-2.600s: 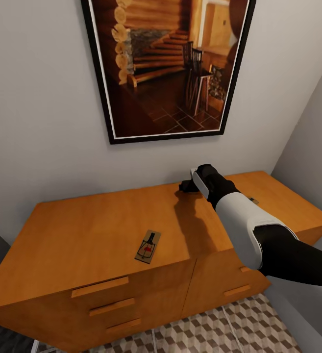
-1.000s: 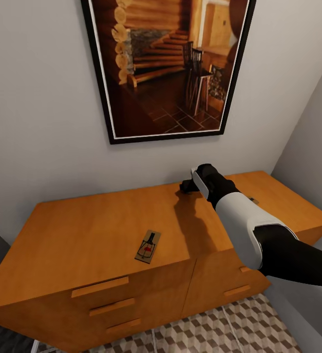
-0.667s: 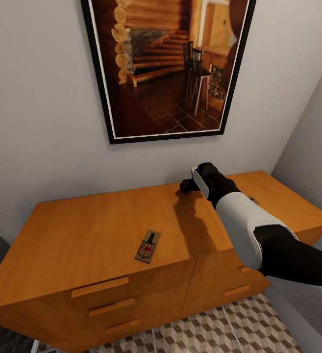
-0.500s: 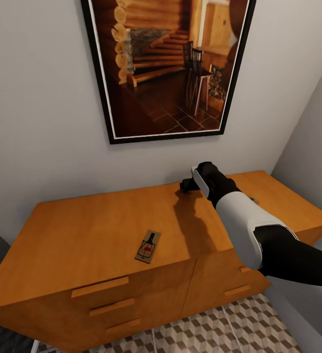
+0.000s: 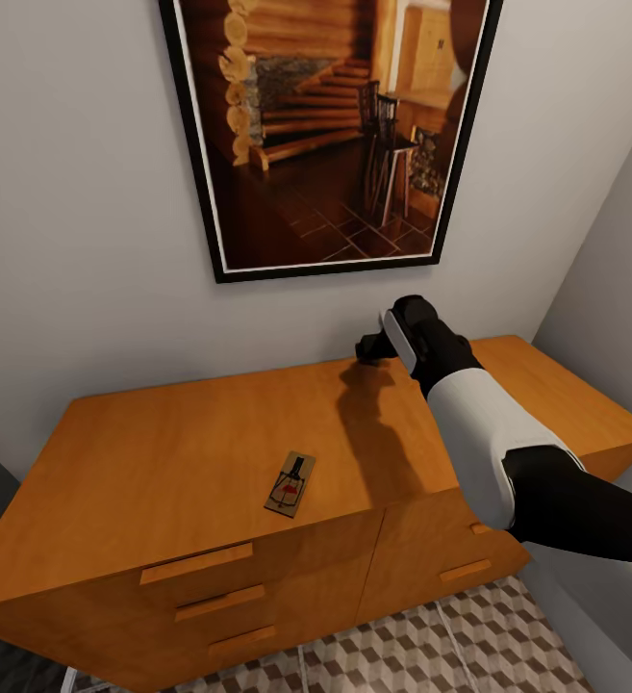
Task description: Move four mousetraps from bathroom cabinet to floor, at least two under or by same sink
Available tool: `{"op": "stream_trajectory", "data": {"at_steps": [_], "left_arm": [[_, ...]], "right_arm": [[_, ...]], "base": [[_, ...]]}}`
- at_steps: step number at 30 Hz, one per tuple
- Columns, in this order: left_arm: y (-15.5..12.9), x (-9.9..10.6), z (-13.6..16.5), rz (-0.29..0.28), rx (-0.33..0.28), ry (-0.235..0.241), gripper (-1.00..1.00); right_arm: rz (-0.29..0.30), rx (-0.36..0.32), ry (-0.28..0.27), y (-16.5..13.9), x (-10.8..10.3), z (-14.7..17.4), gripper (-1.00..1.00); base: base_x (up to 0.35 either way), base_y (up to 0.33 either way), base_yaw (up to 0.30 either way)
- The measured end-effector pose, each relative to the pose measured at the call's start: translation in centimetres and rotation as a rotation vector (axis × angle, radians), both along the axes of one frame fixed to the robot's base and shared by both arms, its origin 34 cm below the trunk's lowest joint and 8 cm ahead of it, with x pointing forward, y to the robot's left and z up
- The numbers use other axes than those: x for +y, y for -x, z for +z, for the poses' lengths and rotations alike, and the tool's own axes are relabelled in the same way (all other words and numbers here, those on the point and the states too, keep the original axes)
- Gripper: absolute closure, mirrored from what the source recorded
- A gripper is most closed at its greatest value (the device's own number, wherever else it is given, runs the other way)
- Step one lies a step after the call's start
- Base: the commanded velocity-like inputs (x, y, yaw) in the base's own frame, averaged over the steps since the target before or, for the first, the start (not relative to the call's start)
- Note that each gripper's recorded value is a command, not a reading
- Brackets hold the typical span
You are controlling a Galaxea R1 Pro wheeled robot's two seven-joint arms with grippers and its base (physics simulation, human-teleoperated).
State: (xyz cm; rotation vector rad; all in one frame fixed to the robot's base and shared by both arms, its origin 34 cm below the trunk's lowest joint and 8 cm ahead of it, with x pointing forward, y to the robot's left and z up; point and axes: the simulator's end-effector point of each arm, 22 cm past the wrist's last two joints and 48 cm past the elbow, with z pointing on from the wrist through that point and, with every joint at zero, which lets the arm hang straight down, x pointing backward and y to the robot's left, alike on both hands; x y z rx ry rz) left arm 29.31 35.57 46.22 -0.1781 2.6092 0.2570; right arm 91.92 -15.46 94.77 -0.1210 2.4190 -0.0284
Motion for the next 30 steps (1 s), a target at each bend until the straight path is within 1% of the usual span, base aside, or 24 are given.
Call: {"op": "stream_trajectory", "data": {"at_steps": [11,13,15,30], "left_arm": [[0.0,0.0,0.0,0.000,0.001,0.000,1.00],[0.0,0.0,0.0,0.000,0.001,0.000,1.00],[0.0,0.0,0.0,0.000,0.001,0.000,1.00],[0.1,0.0,0.0,0.000,0.003,0.000,1.00]], "right_arm": [[0.000,-0.005,-0.002,0.0,0.0,0.5,1.00],[-0.001,-0.026,-0.005,-0.4,0.0,0.8,1.00],[-0.005,-0.074,-0.003,-1.2,-0.1,1.6,1.00],[-0.004,-0.076,-0.001,-1.2,-0.1,1.7,1.00]], "base": [[-0.009,0.000,0.000],[-0.138,0.000,0.000],[-0.249,0.000,0.000],[-0.324,0.000,0.000]]}}
